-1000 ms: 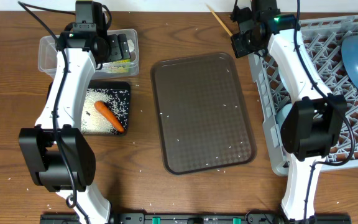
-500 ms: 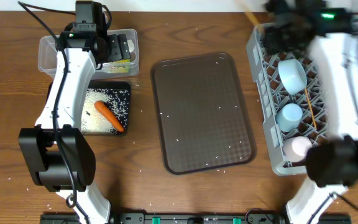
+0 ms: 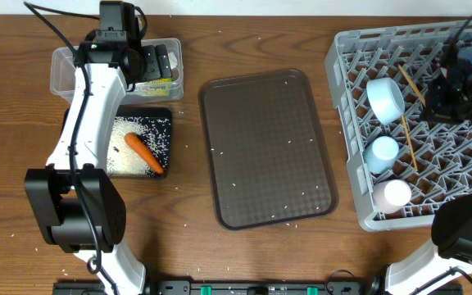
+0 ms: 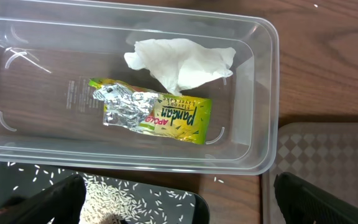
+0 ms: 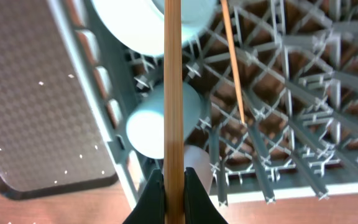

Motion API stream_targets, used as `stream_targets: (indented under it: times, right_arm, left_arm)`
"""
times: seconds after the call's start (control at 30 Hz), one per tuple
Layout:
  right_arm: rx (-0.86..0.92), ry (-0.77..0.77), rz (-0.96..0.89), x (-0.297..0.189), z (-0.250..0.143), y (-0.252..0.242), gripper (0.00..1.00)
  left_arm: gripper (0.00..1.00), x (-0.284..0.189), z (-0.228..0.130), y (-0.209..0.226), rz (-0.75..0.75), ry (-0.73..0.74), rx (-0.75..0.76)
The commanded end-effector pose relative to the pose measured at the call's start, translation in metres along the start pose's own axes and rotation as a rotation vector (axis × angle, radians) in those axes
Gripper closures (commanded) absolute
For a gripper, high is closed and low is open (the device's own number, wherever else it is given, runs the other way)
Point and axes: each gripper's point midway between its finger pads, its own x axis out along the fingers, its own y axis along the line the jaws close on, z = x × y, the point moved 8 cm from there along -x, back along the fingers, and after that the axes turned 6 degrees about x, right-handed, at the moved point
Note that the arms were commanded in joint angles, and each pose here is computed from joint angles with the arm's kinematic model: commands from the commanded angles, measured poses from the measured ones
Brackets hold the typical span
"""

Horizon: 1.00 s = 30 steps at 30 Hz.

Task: Sort waste into correct bins and load items into the dishwasher rack
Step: 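Carry the chopstick into the dish rack and release it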

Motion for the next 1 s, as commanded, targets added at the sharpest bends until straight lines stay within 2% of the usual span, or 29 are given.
stream_targets:
  times: [0.0,0.27,0.3,0.37,0.4,0.43,0.5,0.7,0.83,0.9,0.93,0.97]
  right_arm:
    - [0.033,0.042,0.023,0.010,-0.005,-0.005,0.99]
    - [0.037,0.097,0.011,0.029,-0.012,-0.010,0.98]
    - [0.037,0.099,0.009,0.030,-0.012,-0.010,0.93]
    - [0.037,0.098,0.008,0.030,-0.012,-0.010,0.59]
    - [0.036,0.095,0.008,0.029,-0.011,-0.010,0.46]
    - [0.036,0.091,0.011,0.030,-0.011,-0.010,0.42]
    - [0.034,0.078,0.049,0.028,-0.009,-0.006,0.38]
    - [-0.092,-0.055,0.215,-0.007,0.000,0.018,0.39]
    - [-0.206,-0.264,0.228,-0.064,0.002,0.037,0.37]
    - [-0.255,-0.440,0.210,-0.111,-0.002,0.045,0.34]
    - [-0.275,-0.513,0.203,-0.129,-0.005,0.048,0.25]
    - [-0.293,-0.583,0.193,-0.146,-0.008,0.050,0.01]
  left_arm:
    - [0.02,-0.003,0.000,0.000,0.000,-0.003,-0.004]
    - [0.02,-0.003,0.000,0.000,0.000,-0.003,-0.004]
    - [0.02,-0.003,0.000,0.000,0.000,-0.003,-0.004]
    - [0.02,-0.003,0.000,0.000,0.000,-0.003,-0.004]
    - [0.02,-0.003,0.000,0.000,0.000,-0.003,-0.004]
    - [0.02,-0.003,0.000,0.000,0.000,-0.003,-0.004]
    - [0.02,-0.003,0.000,0.000,0.000,-0.003,-0.004]
    - [0.02,-0.003,0.000,0.000,0.000,-0.003,-0.004]
    - [0.02,-0.003,0.000,0.000,0.000,-0.003,-0.004]
    - [0.02,-0.003,0.000,0.000,0.000,-0.003,-0.004]
    - [0.02,-0.003,0.000,0.000,0.000,-0.003,-0.004]
    - [0.02,-0.003,0.000,0.000,0.000,-0.003,-0.004]
